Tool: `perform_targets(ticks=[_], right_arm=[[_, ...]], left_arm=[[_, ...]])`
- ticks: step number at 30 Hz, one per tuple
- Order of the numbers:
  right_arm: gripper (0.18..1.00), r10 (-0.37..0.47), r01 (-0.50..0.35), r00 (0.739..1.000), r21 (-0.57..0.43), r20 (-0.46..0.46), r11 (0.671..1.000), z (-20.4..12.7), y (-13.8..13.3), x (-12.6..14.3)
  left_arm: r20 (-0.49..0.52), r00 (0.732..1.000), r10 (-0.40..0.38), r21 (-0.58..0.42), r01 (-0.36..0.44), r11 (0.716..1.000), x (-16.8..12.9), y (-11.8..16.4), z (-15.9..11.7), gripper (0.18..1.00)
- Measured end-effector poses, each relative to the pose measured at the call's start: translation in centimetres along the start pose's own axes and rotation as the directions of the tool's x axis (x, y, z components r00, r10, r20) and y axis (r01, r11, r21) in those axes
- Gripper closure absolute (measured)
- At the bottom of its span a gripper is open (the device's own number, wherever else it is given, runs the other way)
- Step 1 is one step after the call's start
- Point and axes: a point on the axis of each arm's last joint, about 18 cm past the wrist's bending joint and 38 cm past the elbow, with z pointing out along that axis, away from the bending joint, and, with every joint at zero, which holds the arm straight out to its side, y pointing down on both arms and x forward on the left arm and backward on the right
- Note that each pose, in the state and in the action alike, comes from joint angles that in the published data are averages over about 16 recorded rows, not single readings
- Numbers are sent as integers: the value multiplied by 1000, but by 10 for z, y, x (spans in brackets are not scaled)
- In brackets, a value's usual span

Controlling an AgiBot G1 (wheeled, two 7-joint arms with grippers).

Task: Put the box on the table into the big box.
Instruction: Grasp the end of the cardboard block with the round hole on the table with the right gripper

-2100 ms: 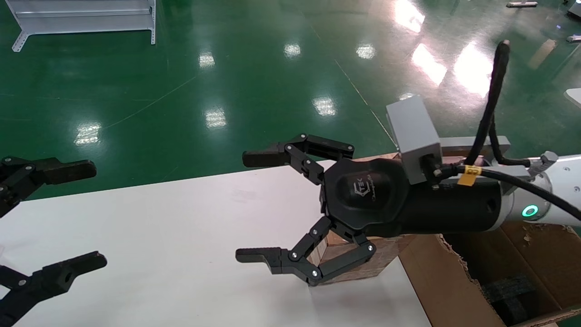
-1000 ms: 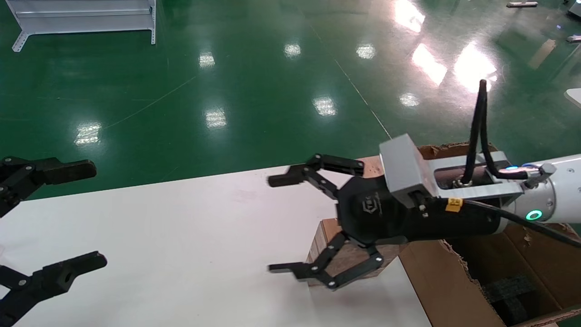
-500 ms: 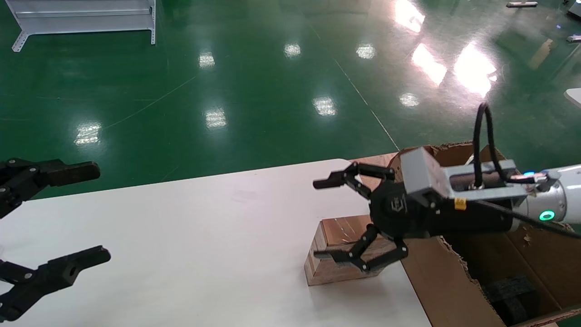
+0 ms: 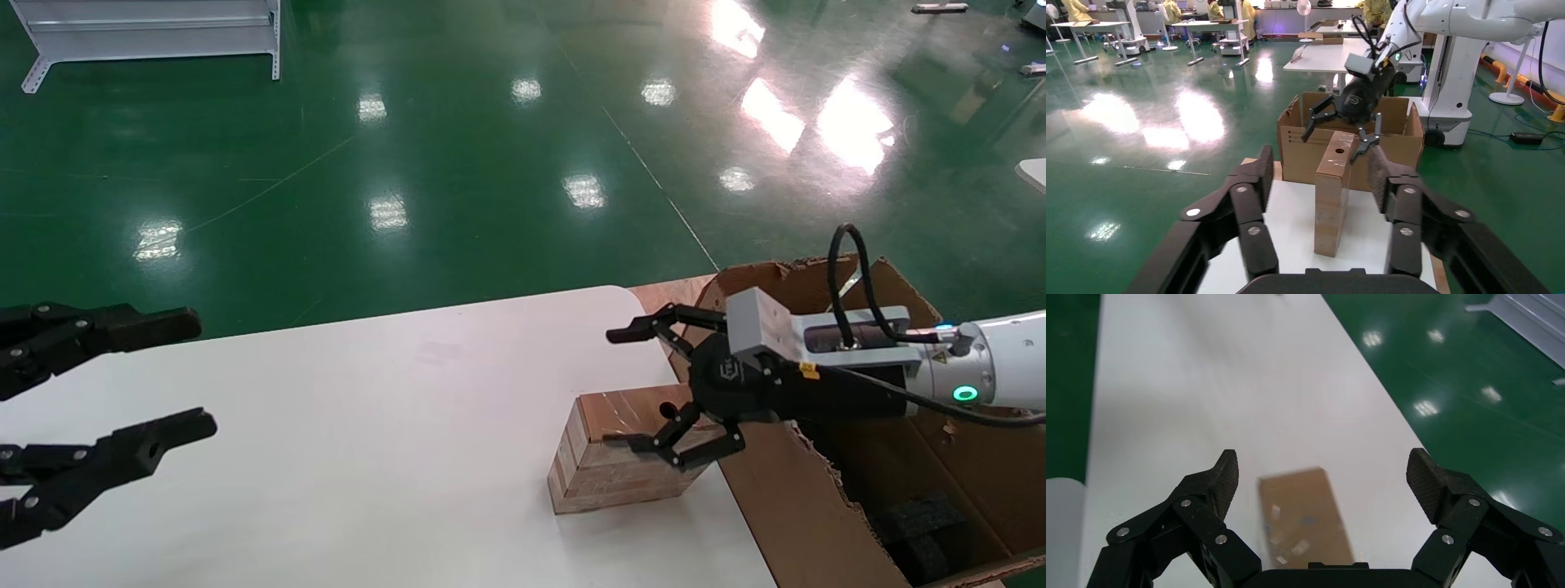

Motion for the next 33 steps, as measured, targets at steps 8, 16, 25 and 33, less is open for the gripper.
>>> perform_targets(ticks=[8, 16, 25, 33], right_arm=[[178, 26, -27, 999, -35, -30, 999, -1, 16, 11], [178, 43, -45, 999, -72, -33, 996, -4, 25, 14], [178, 62, -63, 998, -81, -15, 995, -7, 26, 9], [178, 68, -67, 998, -32, 19, 997, 3, 15, 4]], left_arm=[[0, 1000, 0, 0, 0, 1000, 0, 0, 0, 686], [0, 1000, 0, 0, 0, 1000, 0, 0, 0, 838], [0, 1000, 0, 0, 0, 1000, 0, 0, 0, 948], [0, 1000, 0, 0, 0, 1000, 0, 0, 0, 988]])
